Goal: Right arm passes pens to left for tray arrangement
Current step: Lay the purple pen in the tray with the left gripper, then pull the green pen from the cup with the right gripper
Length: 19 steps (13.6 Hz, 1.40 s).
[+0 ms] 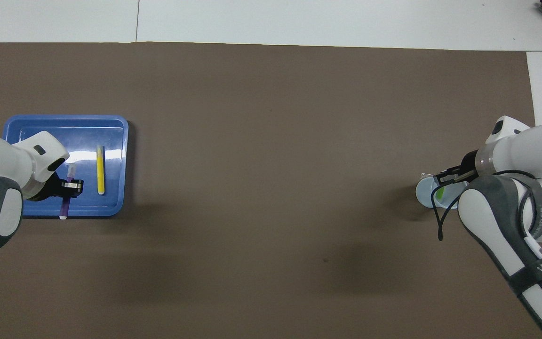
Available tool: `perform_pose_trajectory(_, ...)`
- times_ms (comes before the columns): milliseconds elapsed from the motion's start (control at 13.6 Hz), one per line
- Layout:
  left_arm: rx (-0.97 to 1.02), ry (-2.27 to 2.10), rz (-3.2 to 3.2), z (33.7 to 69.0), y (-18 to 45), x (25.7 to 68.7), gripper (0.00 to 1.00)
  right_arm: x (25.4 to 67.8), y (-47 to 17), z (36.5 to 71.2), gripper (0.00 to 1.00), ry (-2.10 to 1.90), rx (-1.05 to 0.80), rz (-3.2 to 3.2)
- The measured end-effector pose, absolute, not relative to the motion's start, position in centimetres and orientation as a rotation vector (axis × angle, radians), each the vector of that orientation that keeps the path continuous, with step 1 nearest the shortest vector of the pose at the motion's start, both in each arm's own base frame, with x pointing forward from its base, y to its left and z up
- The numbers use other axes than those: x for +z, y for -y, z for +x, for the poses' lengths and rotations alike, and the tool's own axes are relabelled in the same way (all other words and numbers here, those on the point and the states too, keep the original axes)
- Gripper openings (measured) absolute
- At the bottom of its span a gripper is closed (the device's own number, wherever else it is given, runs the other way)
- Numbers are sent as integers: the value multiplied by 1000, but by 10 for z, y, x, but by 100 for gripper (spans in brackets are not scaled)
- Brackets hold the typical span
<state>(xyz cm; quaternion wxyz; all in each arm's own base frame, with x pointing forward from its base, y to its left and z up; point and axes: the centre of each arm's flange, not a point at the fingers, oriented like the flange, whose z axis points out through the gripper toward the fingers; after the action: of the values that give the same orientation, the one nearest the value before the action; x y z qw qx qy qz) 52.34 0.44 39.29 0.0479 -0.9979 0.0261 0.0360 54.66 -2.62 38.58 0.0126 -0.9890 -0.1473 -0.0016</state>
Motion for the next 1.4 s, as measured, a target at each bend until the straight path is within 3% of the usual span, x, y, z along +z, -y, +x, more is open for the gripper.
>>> perform_pose_trajectory(221,96,-87,-3041,538,-21,365,19,386,27,547,26,455,-6,-3083)
perform_pose_trajectory(294,92,-91,-3041,543,-25,356,19,387,28,547,18,453,-5,-3084)
perform_pose_trajectory(588,71,-91,-3061,560,-35,324,19,398,29,549,18,453,27,-3080)
perform_pose_trajectory(735,42,-71,-3074,564,-44,312,19,431,28,558,18,456,30,-3083)
perform_pose_trajectory(1103,-11,-32,-3089,569,-60,299,19,560,-4,566,18,457,-40,-3102)
perform_pose_trajectory(1250,-16,-32,-3089,569,-61,299,36,583,-49,565,18,272,-77,-3060)
perform_pose_trajectory(1397,-11,-26,-3090,569,-63,297,62,590,-98,563,18,47,-105,-2970)
